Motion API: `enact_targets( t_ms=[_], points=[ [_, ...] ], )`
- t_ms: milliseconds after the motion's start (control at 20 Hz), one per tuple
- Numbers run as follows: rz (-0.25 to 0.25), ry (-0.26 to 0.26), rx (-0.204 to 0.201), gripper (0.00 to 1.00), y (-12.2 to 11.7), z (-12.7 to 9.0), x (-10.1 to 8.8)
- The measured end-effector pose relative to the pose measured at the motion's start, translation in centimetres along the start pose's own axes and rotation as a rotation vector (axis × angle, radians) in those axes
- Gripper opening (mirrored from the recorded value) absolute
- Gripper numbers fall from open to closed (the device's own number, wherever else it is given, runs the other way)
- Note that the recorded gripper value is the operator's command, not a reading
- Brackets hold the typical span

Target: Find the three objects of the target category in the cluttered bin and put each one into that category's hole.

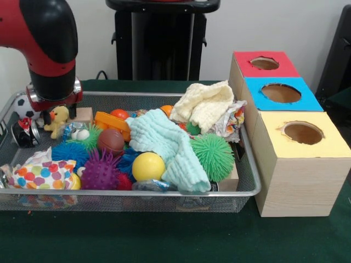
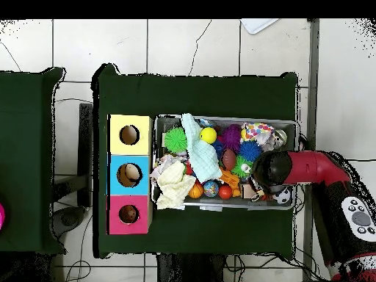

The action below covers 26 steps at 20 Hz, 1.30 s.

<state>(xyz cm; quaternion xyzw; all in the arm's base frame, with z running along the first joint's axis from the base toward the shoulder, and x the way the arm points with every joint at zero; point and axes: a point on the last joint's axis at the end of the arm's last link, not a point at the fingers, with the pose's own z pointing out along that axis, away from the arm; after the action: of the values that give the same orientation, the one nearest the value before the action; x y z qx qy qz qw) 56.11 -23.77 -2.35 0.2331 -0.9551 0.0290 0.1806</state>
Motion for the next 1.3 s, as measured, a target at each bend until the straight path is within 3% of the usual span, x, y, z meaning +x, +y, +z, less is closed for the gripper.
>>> enact_targets(
  t_ms=[450, 600, 650, 950, 1100, 1300],
  points=[
    [-0.142, 0.039, 0.067, 1.00, -0.9, 0.1, 0.0],
    [-0.215, 0.050, 0.098, 1.00, -1.8, 0.1, 0.2],
    [-0.264, 0.052, 0.108, 1.00, -2.1, 0.0, 0.1],
    [-0.412, 0.062, 0.109, 1.00, -2.2, 0.0, 0.0],
    [-0.445, 0.063, 0.109, 1.00, -2.2, 0.0, -0.1],
    [-0.448, 0.063, 0.111, 1.00, -2.3, 0.0, -0.2]
  ],
)
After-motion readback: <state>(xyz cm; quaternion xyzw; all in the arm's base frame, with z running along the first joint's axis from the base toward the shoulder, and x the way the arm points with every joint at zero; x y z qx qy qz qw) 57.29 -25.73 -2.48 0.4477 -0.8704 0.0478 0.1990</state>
